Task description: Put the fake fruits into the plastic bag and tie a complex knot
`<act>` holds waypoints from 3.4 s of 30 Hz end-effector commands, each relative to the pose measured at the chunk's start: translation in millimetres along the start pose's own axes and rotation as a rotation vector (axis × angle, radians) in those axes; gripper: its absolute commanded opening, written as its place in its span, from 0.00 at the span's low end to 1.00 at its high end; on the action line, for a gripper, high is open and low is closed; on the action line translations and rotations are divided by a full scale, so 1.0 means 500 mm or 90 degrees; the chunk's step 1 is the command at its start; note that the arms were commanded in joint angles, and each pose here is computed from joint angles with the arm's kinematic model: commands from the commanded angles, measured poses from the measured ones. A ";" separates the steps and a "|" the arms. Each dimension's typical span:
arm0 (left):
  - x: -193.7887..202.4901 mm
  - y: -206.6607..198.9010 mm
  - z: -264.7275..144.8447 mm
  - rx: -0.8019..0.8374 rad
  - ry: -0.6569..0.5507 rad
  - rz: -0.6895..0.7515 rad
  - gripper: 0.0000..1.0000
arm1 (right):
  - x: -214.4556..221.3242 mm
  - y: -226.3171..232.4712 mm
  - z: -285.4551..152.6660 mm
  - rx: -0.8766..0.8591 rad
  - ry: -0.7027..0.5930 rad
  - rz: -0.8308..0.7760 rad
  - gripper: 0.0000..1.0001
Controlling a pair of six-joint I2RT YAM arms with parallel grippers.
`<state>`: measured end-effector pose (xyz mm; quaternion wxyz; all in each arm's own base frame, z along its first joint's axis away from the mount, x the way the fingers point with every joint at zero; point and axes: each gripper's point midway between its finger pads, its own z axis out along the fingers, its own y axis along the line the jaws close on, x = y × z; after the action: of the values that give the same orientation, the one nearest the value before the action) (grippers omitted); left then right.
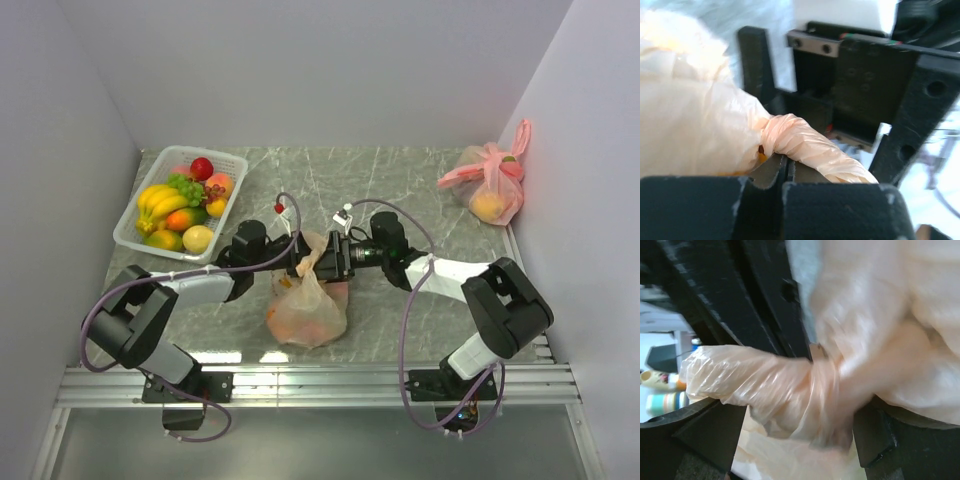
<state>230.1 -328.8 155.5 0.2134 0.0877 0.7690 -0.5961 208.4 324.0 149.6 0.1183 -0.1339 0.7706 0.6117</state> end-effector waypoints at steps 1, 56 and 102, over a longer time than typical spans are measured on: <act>-0.017 -0.171 -0.035 0.213 -0.016 0.026 0.00 | -0.044 0.070 0.007 -0.074 -0.064 -0.036 0.84; 0.006 -0.120 -0.019 0.187 0.006 0.001 0.00 | -0.037 0.094 -0.193 0.152 -0.035 -0.262 0.65; 0.039 -0.083 -0.014 0.143 0.042 0.011 0.00 | -0.019 0.176 -0.118 -0.066 -0.082 -0.147 0.90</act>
<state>199.4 -320.8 198.1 0.1787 0.1315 0.6899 -0.6891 208.4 266.8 168.7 0.1920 -0.0895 0.8063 0.5523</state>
